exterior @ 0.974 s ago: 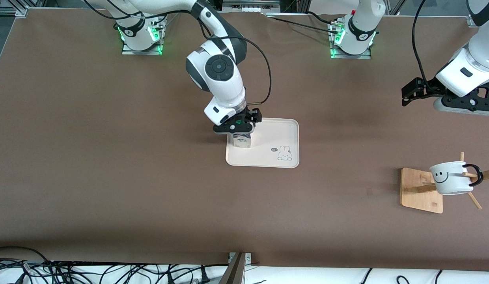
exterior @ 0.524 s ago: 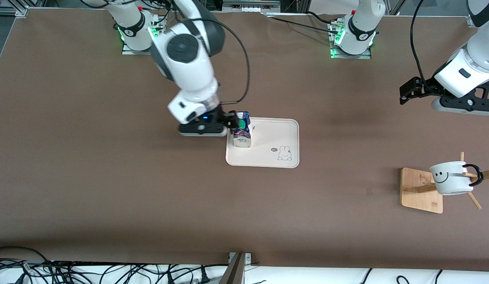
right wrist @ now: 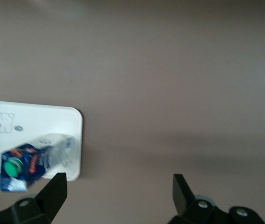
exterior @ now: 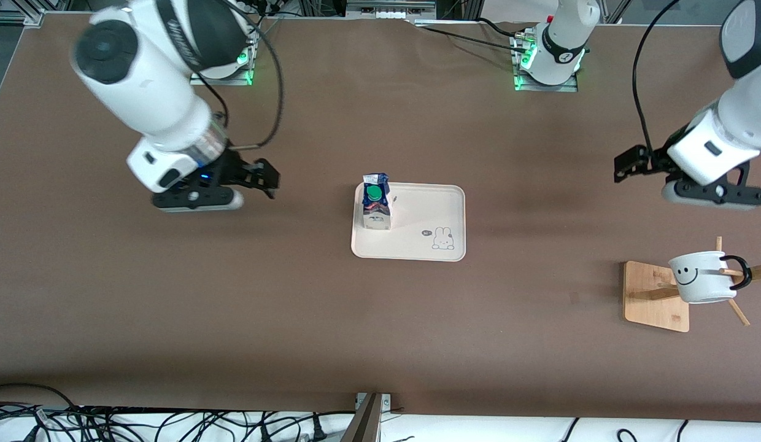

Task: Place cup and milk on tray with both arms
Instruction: 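Withdraw the right gripper while the left gripper reaches toward the mug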

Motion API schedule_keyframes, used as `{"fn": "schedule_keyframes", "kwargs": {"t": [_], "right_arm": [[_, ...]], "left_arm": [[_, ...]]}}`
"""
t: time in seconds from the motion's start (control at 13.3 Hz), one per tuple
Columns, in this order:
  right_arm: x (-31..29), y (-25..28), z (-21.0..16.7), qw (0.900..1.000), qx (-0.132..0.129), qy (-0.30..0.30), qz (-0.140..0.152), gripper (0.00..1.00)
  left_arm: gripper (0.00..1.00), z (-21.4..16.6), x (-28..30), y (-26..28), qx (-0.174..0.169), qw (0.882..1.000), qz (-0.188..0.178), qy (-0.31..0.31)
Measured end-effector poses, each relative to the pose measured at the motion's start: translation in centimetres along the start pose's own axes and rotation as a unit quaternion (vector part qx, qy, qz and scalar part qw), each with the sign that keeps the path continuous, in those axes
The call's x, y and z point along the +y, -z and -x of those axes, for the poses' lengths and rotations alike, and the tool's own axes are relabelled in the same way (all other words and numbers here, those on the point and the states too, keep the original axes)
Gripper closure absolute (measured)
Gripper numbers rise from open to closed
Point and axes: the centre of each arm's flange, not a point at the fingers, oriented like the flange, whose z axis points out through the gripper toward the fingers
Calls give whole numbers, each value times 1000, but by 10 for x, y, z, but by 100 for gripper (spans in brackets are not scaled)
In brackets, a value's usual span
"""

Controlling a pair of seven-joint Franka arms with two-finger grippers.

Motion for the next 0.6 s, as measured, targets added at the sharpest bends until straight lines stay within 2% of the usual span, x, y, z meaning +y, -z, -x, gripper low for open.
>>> {"fn": "schedule_keyframes", "kwargs": {"t": [0.15,0.3,0.6], "right_arm": [[45,21,6,1000,-16,5,0,0],[93,34,16,1000,-23,2,-11,0],[175,66,47,999,-31,9,-15,0]], "left_arm": [[0,-12,-2,-7,4,1000,-2,25],[0,-17,-6,-6,24,997,-20,73],[0,-29,1,-10,98,990,-50,85]]}}
